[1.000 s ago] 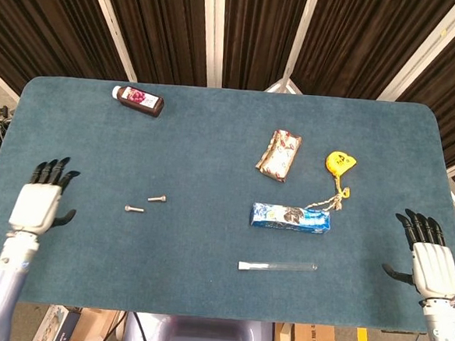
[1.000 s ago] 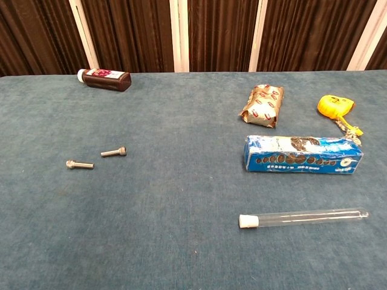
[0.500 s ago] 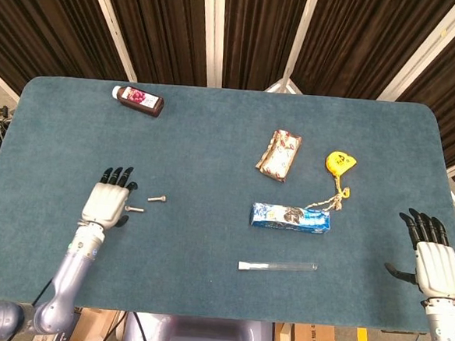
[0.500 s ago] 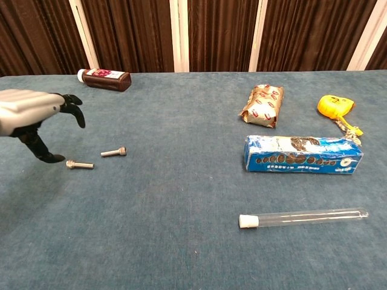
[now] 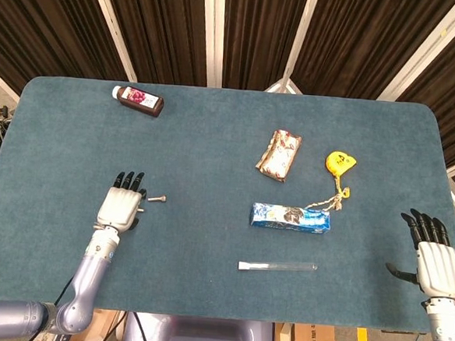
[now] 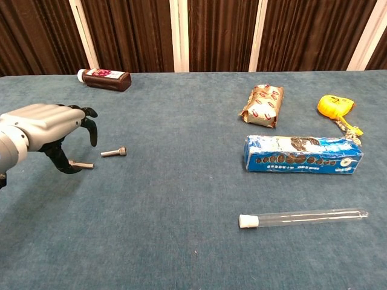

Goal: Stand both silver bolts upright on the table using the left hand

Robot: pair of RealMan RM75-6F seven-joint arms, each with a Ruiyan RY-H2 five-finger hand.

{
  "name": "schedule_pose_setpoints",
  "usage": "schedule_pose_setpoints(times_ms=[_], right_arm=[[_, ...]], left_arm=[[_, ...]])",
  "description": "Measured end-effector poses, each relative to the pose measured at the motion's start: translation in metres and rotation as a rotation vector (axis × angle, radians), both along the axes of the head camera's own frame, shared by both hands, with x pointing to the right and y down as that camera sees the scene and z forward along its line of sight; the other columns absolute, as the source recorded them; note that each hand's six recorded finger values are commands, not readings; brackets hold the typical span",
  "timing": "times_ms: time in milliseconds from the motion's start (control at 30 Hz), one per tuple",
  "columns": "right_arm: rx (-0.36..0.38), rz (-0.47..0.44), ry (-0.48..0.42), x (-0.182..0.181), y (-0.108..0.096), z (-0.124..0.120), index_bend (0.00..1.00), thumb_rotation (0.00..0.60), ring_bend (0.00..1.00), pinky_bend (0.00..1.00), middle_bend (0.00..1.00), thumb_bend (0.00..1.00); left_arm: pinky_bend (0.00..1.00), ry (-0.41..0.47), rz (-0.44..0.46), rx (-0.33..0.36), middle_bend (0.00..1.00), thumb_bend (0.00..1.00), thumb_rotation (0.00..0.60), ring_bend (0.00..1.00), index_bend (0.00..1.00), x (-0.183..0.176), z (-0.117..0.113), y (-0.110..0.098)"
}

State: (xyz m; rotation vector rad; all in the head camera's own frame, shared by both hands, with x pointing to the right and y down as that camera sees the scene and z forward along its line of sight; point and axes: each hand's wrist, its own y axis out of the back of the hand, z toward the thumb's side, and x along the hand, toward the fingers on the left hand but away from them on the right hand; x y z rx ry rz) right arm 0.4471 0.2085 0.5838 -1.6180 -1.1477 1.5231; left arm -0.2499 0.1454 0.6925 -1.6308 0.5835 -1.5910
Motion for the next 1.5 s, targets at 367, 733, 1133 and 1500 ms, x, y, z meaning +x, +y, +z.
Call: schedule_pose_setpoints(times_ms=[367, 733, 1133, 1500], right_arm=[[-0.008, 0.008, 0.001, 0.002, 0.0, 0.003, 0.15, 0.6, 0.05, 0.0, 0.09, 0.11], [-0.013, 0.013, -0.001, 0.002, 0.0, 0.004, 0.15, 0.6, 0.05, 0.0, 0.09, 0.11], [-0.017, 0.014, -0.001, 0.003, 0.0, 0.006, 0.15, 0.6, 0.05, 0.0, 0.09, 0.11], [-0.022, 0.013, -0.003, 0.002, 0.0, 0.007, 0.15, 0.6, 0.05, 0.0, 0.09, 0.11]], left_arm=[[0.0, -0.001, -0.01, -0.017, 0.04, 0.39, 0.6, 0.0, 0.43, 0.005, 0.013, 0.001], [0.0, -0.033, 0.012, -0.007, 0.04, 0.42, 0.6, 0.0, 0.45, 0.011, 0.019, 0.002], [0.0, -0.048, 0.022, -0.012, 0.05, 0.44, 0.6, 0.0, 0.48, 0.014, 0.026, 0.005], [0.0, -0.075, 0.02, 0.008, 0.07, 0.45, 0.6, 0.0, 0.51, 0.01, 0.027, 0.003]])
